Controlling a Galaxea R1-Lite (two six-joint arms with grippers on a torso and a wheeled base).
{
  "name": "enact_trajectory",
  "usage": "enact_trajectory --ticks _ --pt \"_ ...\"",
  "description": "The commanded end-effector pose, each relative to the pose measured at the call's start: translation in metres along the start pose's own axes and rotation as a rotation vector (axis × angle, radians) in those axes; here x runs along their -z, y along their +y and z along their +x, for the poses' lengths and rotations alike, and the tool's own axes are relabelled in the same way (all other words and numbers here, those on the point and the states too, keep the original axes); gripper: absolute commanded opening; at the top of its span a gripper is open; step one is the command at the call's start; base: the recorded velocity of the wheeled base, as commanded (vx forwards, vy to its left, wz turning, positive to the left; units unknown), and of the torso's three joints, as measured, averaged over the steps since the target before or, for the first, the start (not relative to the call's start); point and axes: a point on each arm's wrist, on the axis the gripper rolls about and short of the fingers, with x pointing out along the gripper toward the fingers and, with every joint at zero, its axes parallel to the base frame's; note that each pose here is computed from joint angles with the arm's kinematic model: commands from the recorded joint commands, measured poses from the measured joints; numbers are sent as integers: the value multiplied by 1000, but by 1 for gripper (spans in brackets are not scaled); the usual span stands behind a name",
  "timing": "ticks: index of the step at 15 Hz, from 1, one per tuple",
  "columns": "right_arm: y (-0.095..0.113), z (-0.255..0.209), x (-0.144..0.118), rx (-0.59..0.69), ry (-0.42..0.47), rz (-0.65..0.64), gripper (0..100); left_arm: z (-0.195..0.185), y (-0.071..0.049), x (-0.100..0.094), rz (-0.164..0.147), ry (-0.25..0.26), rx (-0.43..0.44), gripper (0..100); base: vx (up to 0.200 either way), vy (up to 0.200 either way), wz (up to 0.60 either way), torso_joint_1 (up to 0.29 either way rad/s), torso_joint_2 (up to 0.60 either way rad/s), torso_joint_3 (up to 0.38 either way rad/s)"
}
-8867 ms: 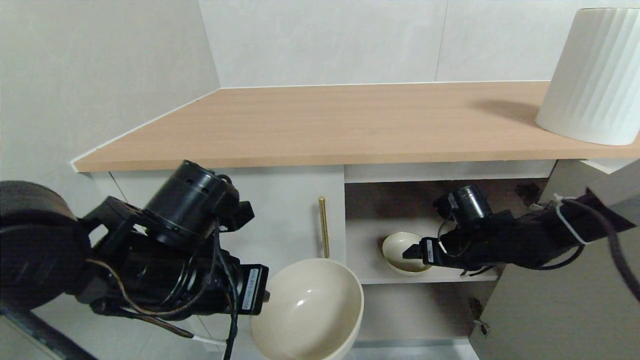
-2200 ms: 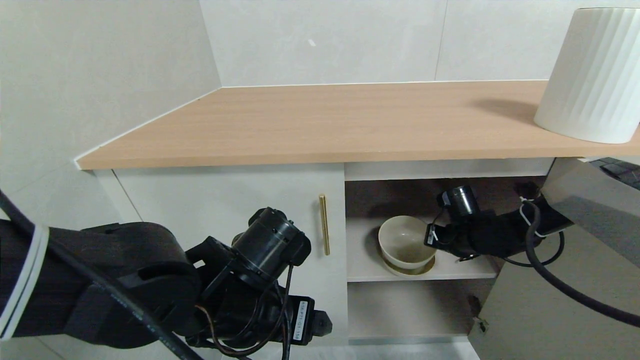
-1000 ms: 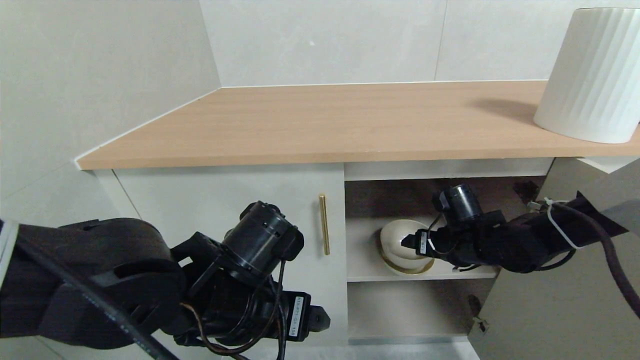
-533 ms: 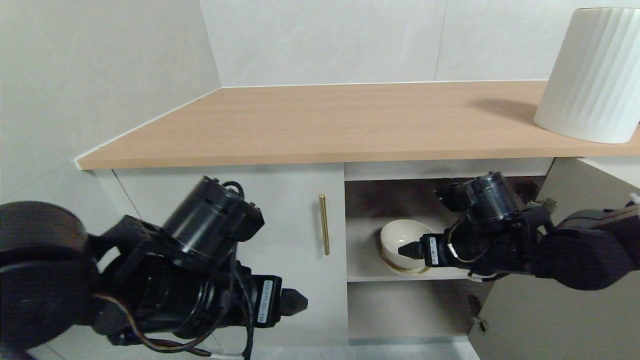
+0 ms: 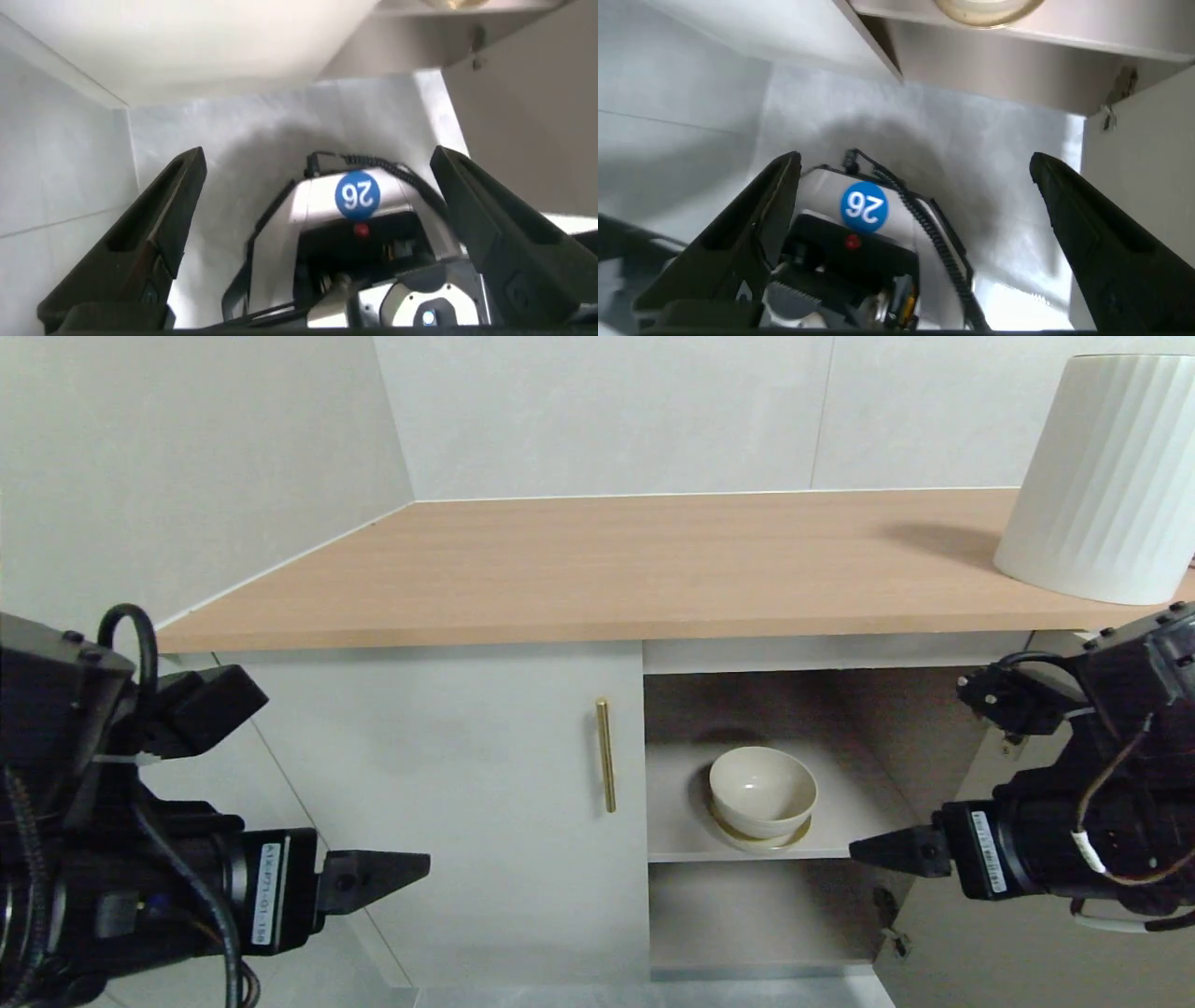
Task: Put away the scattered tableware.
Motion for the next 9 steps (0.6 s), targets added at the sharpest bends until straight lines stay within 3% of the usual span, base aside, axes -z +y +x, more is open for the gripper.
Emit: enact_trajectory --ticks 1,3,5,9 --pt "-6 -20 3 -1 -27 19 100 -9 4 0 -12 -34 3 100 0 0 0 0 0 0" --pt "-10 -18 5 25 0 30 100 -5 3 -1 15 -26 1 100 0 0 0 0 0 0" --pt "-11 -20 6 27 -4 34 100 0 1 -4 15 -41 -7 100 0 0 0 0 0 0" --pt "-12 -24 9 36 20 33 100 8 0 -4 17 -39 -51 100 -200 0 0 7 1 5"
